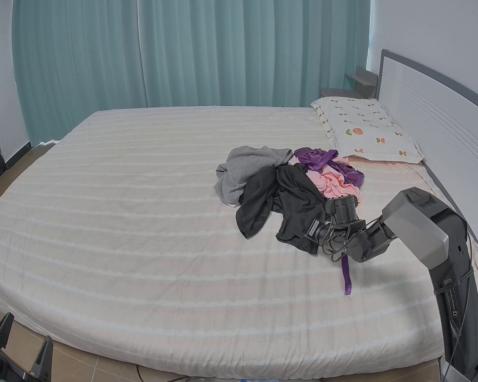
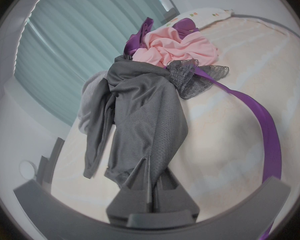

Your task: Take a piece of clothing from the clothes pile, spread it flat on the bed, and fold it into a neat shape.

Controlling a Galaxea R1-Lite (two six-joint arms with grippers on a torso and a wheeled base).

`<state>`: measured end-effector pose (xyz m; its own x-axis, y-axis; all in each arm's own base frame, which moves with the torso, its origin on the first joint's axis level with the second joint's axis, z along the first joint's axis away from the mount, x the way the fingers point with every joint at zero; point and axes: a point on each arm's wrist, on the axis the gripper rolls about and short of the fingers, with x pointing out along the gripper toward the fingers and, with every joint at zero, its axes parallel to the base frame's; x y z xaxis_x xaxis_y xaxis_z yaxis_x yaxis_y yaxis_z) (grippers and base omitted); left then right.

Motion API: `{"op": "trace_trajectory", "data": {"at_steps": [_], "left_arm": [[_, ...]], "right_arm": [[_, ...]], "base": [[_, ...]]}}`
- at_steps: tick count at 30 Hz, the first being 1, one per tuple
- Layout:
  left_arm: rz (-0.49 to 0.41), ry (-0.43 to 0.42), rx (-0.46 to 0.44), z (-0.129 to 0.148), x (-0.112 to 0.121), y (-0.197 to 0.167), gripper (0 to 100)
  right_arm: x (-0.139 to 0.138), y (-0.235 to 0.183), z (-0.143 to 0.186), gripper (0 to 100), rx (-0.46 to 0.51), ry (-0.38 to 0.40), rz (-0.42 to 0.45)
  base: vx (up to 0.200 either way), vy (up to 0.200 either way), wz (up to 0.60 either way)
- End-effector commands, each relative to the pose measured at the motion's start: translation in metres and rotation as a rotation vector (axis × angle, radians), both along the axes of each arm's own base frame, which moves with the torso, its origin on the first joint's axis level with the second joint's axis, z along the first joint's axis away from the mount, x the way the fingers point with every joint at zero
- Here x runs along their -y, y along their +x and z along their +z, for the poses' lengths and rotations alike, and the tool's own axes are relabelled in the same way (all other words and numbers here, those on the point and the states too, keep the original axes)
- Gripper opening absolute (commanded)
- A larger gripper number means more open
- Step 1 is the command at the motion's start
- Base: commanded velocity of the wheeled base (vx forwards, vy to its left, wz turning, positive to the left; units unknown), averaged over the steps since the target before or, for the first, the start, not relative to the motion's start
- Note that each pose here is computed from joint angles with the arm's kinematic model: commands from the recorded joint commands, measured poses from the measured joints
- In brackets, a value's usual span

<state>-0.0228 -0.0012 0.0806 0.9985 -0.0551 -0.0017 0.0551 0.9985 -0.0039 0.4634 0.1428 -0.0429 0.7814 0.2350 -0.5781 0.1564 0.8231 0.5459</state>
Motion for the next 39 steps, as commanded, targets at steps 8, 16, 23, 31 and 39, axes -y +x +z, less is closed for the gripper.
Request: {"op": "trace_trajectory", "data": {"at_steps": [8, 16, 23, 31, 39], "left_arm": [[0.000, -0.001, 0.000, -0.005, 0.000, 0.000, 100], [0.000, 0.002, 0.000, -0.005, 0.000, 0.000, 100], [-0.008, 0.057, -0.012, -0.004, 0.000, 0.001, 100], [-0.012, 0.032, 0.111, 0.027, 0.000, -0.005, 100], [-0.166, 0.011, -0.099, 0.090, 0.005, 0.059, 100]], "right_arm": [[0.015, -0.066, 0.087, 0, 0.110, 0.216, 0.093], [0.024, -0.143, 0.148, 0, 0.304, 0.281, 0.171], [0.016, -0.200, 0.208, 0, 0.457, 0.341, 0.273], [0.016, -0.251, 0.285, 0, 0.702, 0.445, 0.381], [0.015, -0.258, 0.305, 0, 0.734, 0.460, 0.404]], "base": [[0.000, 0.000, 0.00], [0.000, 0.000, 0.00], [0.000, 0.000, 0.00], [0.000, 0.000, 0.00], [0.000, 0.000, 0.00]]}}
